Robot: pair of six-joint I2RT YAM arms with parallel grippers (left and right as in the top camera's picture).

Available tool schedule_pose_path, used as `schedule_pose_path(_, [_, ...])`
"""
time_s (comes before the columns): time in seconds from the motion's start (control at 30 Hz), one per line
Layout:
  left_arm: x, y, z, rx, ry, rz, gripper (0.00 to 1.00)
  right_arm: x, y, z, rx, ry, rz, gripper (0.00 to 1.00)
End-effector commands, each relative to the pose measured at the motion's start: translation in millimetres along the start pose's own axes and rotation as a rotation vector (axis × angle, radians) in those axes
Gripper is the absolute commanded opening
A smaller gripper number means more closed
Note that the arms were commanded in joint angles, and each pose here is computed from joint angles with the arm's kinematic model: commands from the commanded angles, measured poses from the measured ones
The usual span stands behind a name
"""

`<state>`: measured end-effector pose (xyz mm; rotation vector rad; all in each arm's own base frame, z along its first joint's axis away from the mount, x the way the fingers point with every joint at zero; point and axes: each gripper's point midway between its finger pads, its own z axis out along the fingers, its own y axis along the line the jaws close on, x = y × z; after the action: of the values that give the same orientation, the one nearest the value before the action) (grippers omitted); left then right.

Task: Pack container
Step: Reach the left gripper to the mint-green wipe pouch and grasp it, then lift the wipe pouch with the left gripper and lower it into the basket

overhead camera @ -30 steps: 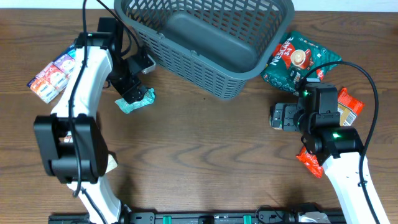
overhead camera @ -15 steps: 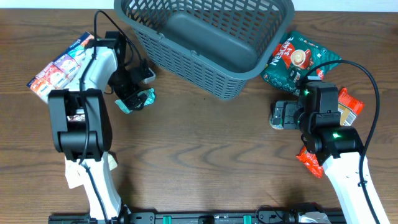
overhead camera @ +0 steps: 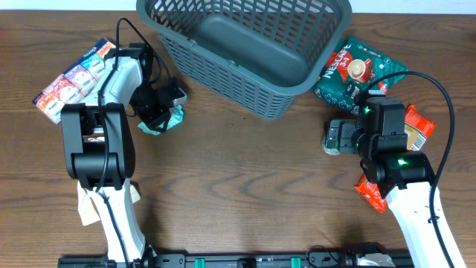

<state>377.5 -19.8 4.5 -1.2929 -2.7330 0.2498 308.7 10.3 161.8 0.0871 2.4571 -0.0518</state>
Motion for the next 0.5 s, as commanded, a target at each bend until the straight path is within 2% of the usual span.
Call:
schedule_pose_path(0.0, [0, 0, 0, 0.015, -0.001, -0.046, 0.30, -7, 0, -2, 0.005, -0.018, 0.015, 0.99])
schedule_pose_path(0.07, [2, -3, -1, 0.023, 0.005, -0.058, 0.22, -7, 0, -2, 0.004, -0.019, 0.015, 0.99])
schedule_pose_path(0.13, [3, -5, -4, 0.028, 0.010, -0.093, 0.08, -7, 0, -2, 0.004, -0.020, 0.016, 0.99])
schedule_pose_path(0.17, [5, -7, -5, 0.031, 0.013, -0.114, 0.06, -7, 0, -2, 0.004, -0.021, 0.016, 0.99])
schedule_pose_path(0.33, [5, -10, -25, 0.005, -0.011, -0.236, 0.06, -7, 0, -2, 0.004, -0.021, 0.016, 0.99])
schedule_pose_path(0.47, [1, -11, -61, -0.059, -0.084, -0.340, 0.06, -7, 0, -2, 0.004, -0.020, 0.015, 0.99])
